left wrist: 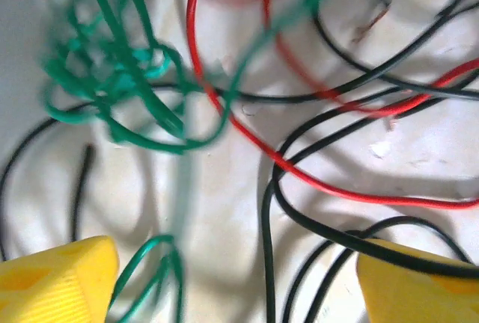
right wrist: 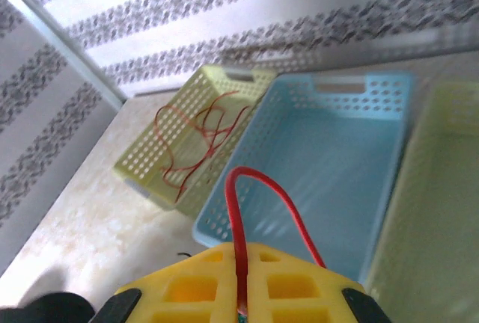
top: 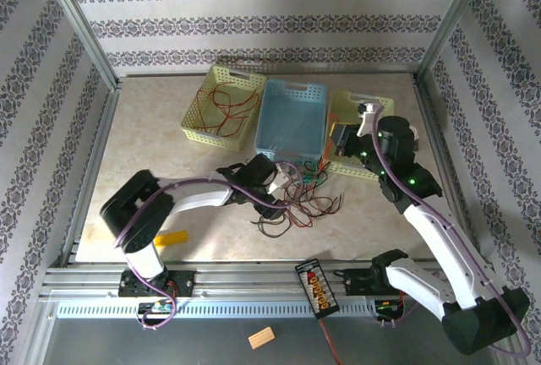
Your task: Untangle the cables
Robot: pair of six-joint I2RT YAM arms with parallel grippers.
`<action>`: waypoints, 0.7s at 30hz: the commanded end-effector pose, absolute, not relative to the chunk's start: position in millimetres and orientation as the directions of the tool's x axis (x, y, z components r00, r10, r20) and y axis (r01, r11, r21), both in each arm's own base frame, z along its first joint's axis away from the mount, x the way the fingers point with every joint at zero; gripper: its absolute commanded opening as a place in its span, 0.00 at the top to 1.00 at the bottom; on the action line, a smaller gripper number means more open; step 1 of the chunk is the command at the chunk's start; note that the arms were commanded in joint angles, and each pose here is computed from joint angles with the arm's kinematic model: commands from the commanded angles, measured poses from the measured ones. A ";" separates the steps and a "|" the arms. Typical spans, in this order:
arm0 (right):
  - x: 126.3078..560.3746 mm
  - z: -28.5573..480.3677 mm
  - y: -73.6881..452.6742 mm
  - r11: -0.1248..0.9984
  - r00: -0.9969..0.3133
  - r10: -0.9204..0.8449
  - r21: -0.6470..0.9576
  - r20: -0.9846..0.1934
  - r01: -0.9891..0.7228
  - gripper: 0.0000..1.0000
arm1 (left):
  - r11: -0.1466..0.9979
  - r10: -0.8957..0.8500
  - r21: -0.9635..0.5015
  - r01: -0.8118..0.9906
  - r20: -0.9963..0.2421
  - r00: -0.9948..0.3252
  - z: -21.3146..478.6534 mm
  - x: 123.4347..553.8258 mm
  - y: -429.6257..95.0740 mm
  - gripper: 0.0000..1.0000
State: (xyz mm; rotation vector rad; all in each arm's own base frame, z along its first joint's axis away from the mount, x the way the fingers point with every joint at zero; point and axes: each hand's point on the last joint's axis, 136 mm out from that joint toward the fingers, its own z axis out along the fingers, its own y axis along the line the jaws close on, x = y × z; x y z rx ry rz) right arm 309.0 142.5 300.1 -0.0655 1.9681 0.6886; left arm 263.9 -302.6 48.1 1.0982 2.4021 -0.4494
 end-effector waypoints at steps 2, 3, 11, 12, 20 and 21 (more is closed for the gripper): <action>308.3 318.1 159.2 0.791 -0.461 0.231 0.441 -0.857 -0.424 0.92 | 0.656 0.470 -0.073 0.751 -0.739 -0.482 124.3 296.3 -306.8 0.14; 309.6 323.2 160.1 0.787 -0.447 0.234 0.438 -0.863 -0.434 0.92 | 0.673 0.441 -0.073 0.736 -0.760 -0.478 134.7 302.2 -302.9 0.13; 322.2 409.7 186.5 0.735 -0.292 0.241 0.370 -0.926 -0.568 0.92 | 0.859 0.125 -0.173 0.482 -0.842 -0.524 165.3 357.3 -262.5 0.13; 323.1 421.3 191.5 0.727 -0.272 0.239 0.358 -0.932 -0.586 0.92 | 0.887 0.059 -0.199 0.416 -0.846 -0.530 165.7 363.9 -252.1 0.13; 333.5 479.7 231.0 0.687 -0.142 0.228 0.263 -0.963 -0.677 0.92 | 0.952 -0.220 -0.296 0.080 -0.840 -0.496 158.9 369.9 -192.7 0.13; 339.6 481.8 235.8 0.682 -0.147 0.232 0.269 -0.961 -0.680 0.92 | 0.956 -0.241 -0.292 0.033 -0.842 -0.482 158.8 367.9 -182.2 0.13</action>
